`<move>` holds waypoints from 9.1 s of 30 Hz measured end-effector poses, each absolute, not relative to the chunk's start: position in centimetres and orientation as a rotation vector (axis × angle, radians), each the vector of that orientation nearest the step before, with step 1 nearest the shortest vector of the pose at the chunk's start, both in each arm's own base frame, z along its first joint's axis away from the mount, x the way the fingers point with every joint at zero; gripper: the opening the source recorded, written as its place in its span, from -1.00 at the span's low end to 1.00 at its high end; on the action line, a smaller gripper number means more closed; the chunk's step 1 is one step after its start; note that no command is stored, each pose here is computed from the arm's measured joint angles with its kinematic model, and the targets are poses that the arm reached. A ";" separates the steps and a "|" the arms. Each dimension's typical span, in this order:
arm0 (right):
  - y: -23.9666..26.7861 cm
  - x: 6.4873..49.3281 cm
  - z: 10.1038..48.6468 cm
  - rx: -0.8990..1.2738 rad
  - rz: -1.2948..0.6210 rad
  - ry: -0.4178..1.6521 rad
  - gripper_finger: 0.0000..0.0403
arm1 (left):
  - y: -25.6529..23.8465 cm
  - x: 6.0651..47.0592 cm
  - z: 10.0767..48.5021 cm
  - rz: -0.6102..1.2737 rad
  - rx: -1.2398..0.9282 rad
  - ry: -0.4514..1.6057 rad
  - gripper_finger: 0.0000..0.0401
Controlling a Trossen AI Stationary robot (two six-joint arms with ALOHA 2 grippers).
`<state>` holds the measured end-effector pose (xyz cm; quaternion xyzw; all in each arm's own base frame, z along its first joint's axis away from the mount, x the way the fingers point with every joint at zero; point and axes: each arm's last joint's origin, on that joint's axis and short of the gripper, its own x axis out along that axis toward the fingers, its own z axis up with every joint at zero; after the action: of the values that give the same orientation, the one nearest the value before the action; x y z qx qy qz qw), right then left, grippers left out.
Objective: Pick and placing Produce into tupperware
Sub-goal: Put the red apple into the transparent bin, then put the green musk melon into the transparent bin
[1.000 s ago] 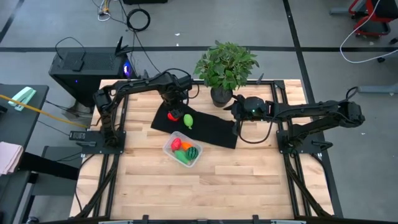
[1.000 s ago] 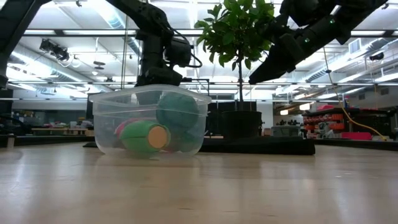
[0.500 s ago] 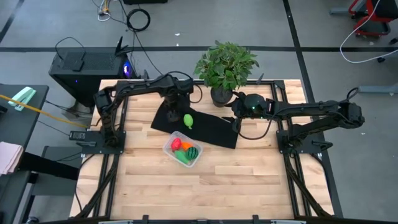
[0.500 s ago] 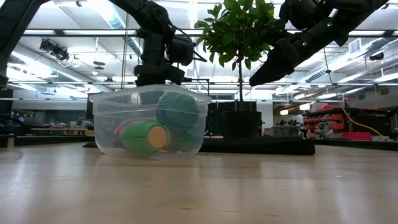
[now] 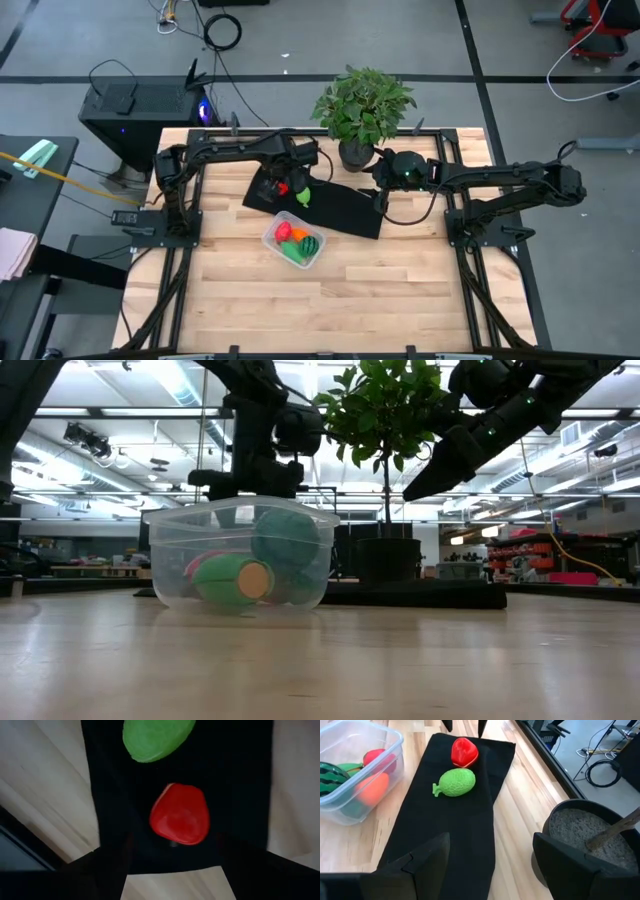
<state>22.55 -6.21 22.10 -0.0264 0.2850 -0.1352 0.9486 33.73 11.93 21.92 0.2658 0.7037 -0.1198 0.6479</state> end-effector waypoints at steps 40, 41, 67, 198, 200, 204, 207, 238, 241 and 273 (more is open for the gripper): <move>-7.2 22.1 21.9 -0.026 -0.315 0.609 0.45 | 11.5 34.9 17.2 -0.325 0.627 1.779 0.51; -7.2 22.1 21.9 -0.026 -0.315 0.609 0.45 | 11.5 34.9 17.2 -0.329 0.622 1.774 0.51; -7.1 22.1 21.8 -0.027 -0.314 0.617 0.45 | 12.0 35.3 13.3 -0.379 0.554 1.861 0.50; -7.2 22.2 22.1 -0.027 -0.319 0.584 0.45 | -6.0 34.5 24.6 -0.103 0.378 1.319 0.28; -7.2 22.2 22.1 -0.027 -0.319 0.585 0.45 | -5.8 34.1 23.8 -0.103 0.381 1.351 0.28; -7.2 22.2 22.1 -0.027 -0.319 0.585 0.45 | -5.5 33.8 22.9 -0.100 0.366 1.377 0.28; -7.2 22.2 22.1 -0.027 -0.319 0.585 0.45 | -5.5 33.8 22.5 -0.105 0.368 1.375 0.28; -7.2 22.2 22.1 -0.030 -0.318 0.585 0.45 | -5.4 34.0 22.3 -0.164 0.289 1.354 0.32; -7.2 22.2 22.1 -0.030 -0.318 0.585 0.45 | -5.4 34.2 23.4 -0.163 0.290 1.356 0.32; -7.2 22.2 22.0 -0.030 -0.318 0.585 0.45 | -3.0 34.0 27.0 -0.003 0.371 1.427 0.69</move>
<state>22.22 -7.21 22.05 -0.0148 0.2873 -0.1559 0.9450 34.02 -2.99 26.99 0.1691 0.6506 -0.0015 0.7403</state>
